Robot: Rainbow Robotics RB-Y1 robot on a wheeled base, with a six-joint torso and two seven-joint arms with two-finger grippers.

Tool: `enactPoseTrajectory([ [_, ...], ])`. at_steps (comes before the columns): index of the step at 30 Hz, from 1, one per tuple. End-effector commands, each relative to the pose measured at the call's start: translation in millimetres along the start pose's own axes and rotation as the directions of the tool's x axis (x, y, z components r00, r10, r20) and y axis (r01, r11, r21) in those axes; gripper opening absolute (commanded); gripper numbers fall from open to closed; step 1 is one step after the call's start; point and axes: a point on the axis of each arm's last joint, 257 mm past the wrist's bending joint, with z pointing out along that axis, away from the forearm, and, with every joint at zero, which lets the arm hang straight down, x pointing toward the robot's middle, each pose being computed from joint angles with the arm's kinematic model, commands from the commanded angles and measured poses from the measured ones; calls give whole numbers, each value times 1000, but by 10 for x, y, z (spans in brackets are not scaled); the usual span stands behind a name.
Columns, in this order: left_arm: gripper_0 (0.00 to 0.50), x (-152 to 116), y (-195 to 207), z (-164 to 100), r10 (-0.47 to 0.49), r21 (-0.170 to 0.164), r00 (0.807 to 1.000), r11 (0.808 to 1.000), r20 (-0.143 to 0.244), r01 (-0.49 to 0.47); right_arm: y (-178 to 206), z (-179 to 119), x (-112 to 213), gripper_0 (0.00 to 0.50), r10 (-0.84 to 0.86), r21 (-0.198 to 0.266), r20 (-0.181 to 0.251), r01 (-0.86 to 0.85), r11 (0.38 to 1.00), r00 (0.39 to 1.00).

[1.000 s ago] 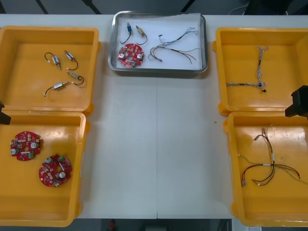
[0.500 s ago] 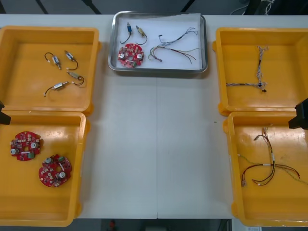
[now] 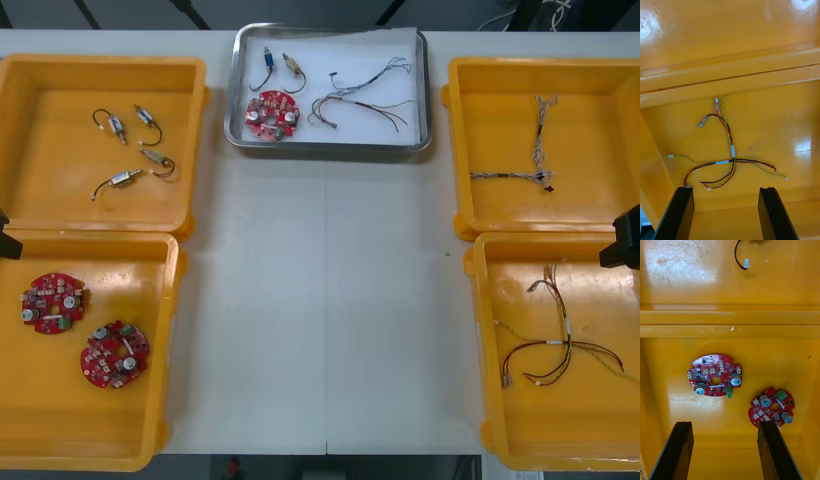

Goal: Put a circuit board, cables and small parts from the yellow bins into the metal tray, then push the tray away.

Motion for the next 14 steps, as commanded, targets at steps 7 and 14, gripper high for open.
enactPoseTrajectory([
  [7,500,40,61,-35,-20,-31,1000,999,-10,19,-114,-147,-111,500,21,33,50,-22,999,999],
  [14,500,40,61,-35,-20,-31,1000,999,-10,19,-114,-147,-111,500,21,33,50,-22,999,999],
])
